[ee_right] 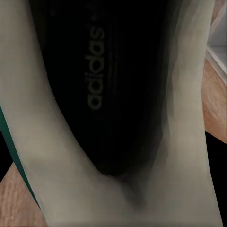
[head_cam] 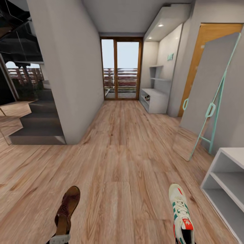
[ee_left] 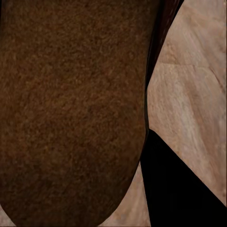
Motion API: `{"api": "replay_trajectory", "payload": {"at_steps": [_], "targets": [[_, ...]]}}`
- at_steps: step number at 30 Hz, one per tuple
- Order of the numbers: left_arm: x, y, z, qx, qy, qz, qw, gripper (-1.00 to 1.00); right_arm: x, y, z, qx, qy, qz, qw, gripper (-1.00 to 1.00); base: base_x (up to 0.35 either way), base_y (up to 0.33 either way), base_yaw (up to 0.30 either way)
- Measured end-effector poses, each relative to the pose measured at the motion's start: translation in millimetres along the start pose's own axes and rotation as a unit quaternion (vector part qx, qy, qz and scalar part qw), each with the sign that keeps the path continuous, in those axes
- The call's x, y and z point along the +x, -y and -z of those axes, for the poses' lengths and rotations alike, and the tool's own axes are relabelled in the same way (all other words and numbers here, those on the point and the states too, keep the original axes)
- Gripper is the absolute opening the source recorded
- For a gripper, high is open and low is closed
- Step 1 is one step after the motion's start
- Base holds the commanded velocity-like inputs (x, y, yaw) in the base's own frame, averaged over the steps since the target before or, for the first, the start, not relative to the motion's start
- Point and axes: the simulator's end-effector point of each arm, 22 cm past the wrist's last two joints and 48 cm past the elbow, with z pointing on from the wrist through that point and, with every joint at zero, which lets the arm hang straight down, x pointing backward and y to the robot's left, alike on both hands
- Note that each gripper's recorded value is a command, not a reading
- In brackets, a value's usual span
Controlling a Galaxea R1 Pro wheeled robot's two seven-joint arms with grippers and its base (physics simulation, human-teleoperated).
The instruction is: Pick up the two gym shoes and the two sandals from the corridor floor and place them onto the hallstand (shoe rack) in the corridor, making sure they are on the rack and not on the floor. Arrange them so the two gym shoes are next to each other and the two sandals are next to each other.
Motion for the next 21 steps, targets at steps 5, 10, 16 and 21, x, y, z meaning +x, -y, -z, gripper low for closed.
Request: {"api": "replay_trajectory", "payload": {"at_steps": [5, 10, 16, 21], "targets": [[6.8, 6.5, -0.5, 0.006, -0.014, -0.031, 0.9994, -1.00, 0.0, -0.2, 0.0, 0.000, 0.000, 0.000, 1.0000, -1.00, 0.338, 0.000, 0.000], [9.8, -9.3, 4.7, -0.013, -0.015, -0.027, 0.9994, -1.00, -0.5, -0.2, -0.2, -0.001, 0.001, 0.000, 1.0000, -1.00, 0.337, 0.000, 0.000], [16.1, -28.6, 11.8, -0.042, -0.018, 0.001, 0.9990, -1.00, -1.8, 2.4, -0.8, 0.004, 0.002, -0.003, 1.0000, -1.00, 0.337, 0.000, 0.000], [25.7, -25.8, 15.6, -0.042, -0.026, 0.011, 0.9987, -1.00, -1.7, 4.2, -0.7, 0.008, 0.002, -0.005, 1.0000, -1.00, 0.338, 0.000, 0.000]]}}
